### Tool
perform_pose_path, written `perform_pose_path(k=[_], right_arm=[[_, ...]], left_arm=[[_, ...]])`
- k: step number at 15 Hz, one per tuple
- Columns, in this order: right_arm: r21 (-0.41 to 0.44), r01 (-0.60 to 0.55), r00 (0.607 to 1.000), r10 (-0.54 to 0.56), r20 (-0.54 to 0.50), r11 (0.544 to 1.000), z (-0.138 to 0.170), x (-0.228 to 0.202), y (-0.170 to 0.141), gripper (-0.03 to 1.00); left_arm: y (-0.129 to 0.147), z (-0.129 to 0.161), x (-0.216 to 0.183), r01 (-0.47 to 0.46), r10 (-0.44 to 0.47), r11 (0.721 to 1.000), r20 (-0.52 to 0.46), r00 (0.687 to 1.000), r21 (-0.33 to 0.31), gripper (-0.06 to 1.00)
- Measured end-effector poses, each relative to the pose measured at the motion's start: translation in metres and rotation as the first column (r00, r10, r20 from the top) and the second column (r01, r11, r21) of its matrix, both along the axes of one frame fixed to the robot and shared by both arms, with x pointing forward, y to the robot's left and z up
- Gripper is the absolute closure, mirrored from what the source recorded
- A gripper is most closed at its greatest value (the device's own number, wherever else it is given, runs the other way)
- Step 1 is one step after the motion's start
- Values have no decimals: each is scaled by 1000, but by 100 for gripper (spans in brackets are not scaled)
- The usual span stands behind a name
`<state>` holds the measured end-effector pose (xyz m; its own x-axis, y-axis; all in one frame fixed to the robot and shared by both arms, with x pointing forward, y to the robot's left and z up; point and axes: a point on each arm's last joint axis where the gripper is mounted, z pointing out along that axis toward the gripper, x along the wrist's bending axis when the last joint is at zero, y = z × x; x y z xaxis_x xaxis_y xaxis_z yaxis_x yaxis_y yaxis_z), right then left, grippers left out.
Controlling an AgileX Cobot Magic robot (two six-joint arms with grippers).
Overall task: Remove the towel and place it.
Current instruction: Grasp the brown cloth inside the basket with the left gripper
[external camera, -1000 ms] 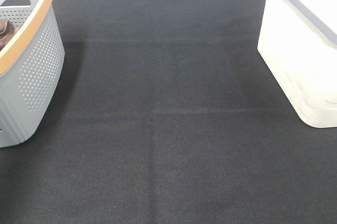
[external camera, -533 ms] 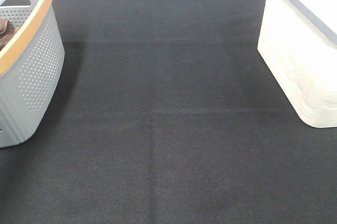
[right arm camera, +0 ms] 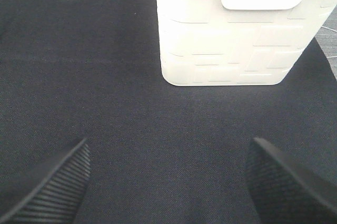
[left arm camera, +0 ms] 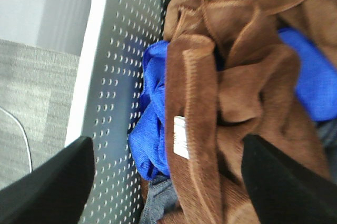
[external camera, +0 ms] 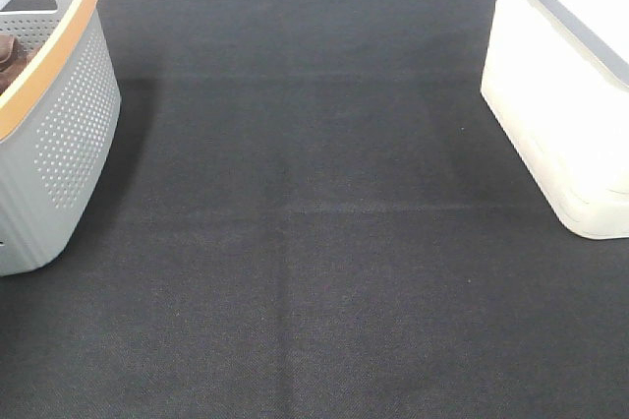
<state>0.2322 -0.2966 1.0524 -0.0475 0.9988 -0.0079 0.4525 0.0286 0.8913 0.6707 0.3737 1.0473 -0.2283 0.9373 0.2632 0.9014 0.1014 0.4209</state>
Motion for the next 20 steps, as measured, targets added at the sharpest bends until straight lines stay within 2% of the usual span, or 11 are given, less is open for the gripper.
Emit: perform_pose_path(k=[2,5,8,10,11,12,14,16,17,19,20], right_arm=[[0,0,1000,0,0,1000,0,0,0,20],[0,0,1000,0,0,1000,0,0,0,20],[0,0,1000,0,0,1000,0,0,0,20],[0,0,1000,0,0,1000,0,0,0,20],[0,0,1000,0,0,1000,0,0,0,20],[0,0,1000,0,0,1000,0,0,0,20],[0,0,1000,0,0,1000,0,0,0,20],[0,0,1000,0,0,1000,0,0,0,20],[0,0,1000,0,0,1000,0,0,0,20],[0,0,1000,0,0,1000,0,0,0,20],[0,0,1000,0,0,1000,0,0,0,20]], left_arm=[[3,-14,5,6,-6,1000,-29,1000,-5,20],[1,-33,14,16,-17,999,-38,999,-45,22],[0,-43,21,30,-31,998,-11,999,-56,30],[-1,-48,25,37,-36,997,13,999,-70,43],[-1,-48,25,37,-36,997,13,999,-70,43],[-1,-51,26,39,-39,997,7,999,-71,51],[-1,-56,26,53,-55,996,-24,998,-66,68],[0,-53,25,52,-55,997,-44,998,-63,90],[0,-49,25,60,-63,997,-52,997,-55,94],[1,-34,26,54,-57,997,-64,996,-48,94],[2,-13,26,43,-45,998,-40,998,-44,94]])
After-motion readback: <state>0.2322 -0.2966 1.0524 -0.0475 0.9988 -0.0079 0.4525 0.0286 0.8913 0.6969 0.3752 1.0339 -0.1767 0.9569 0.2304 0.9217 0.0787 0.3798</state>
